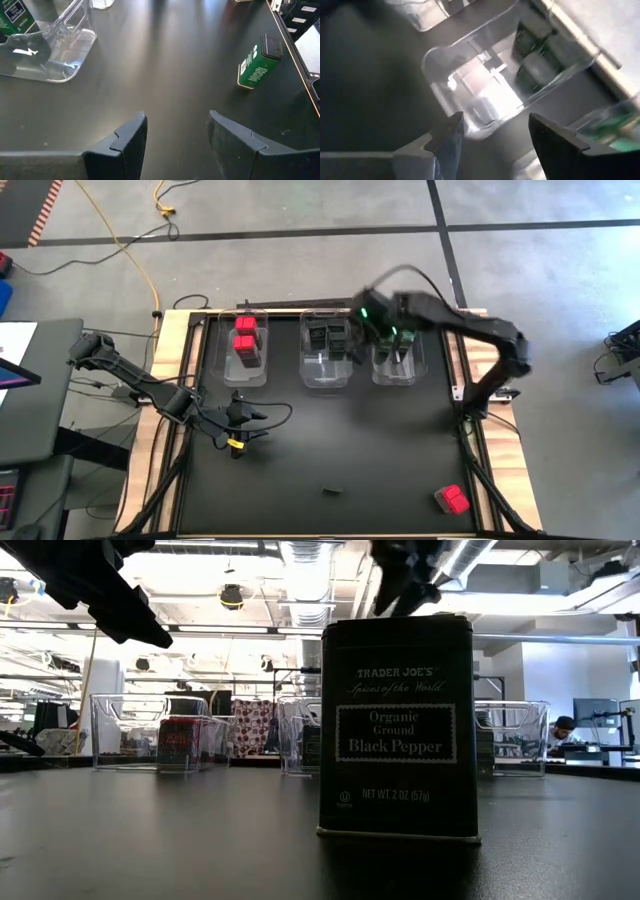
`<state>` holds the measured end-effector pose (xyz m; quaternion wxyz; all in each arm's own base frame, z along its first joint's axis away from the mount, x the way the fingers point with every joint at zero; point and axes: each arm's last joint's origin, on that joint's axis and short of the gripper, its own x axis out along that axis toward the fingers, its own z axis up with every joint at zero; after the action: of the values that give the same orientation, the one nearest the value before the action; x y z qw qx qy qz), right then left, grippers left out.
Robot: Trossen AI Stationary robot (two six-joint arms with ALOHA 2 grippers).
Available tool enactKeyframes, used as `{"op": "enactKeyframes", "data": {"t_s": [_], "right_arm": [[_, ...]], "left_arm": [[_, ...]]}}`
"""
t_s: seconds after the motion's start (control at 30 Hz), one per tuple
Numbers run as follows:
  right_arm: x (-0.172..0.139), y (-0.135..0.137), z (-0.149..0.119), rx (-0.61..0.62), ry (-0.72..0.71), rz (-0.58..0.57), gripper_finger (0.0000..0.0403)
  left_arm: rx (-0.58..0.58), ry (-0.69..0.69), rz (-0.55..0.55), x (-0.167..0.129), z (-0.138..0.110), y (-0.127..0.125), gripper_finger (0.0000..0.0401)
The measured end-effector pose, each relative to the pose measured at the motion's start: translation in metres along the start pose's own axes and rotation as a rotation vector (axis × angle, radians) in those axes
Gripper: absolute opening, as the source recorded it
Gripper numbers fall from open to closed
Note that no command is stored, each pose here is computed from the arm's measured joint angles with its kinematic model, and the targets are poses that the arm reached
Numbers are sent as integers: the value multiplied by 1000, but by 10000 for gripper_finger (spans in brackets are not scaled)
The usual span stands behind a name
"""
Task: Sort spices by type
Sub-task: Put the black seasoning can into the middle transparent bin
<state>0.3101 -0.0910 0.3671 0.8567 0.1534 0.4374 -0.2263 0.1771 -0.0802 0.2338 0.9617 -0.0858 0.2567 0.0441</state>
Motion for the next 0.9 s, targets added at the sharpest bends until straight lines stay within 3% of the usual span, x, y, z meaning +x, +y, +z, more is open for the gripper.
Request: {"op": "enactKeyframes", "data": {"t_s": [0.23, 0.47, 0.73, 0.9], "right_arm": [[-10, 56, -91, 177, -63, 47, 250], [-42, 82, -174, 315, -19, 55, 250], [-67, 100, -254, 374, -214, 71, 250], [-69, 105, -282, 271, -220, 107, 250]], "left_arm": [[58, -8, -7, 0, 1, 0, 194], [77, -56, 29, 4, 15, 9, 194], [90, -48, 36, 17, 62, 4, 194], [96, -29, 44, 38, 87, -13, 194]]}}
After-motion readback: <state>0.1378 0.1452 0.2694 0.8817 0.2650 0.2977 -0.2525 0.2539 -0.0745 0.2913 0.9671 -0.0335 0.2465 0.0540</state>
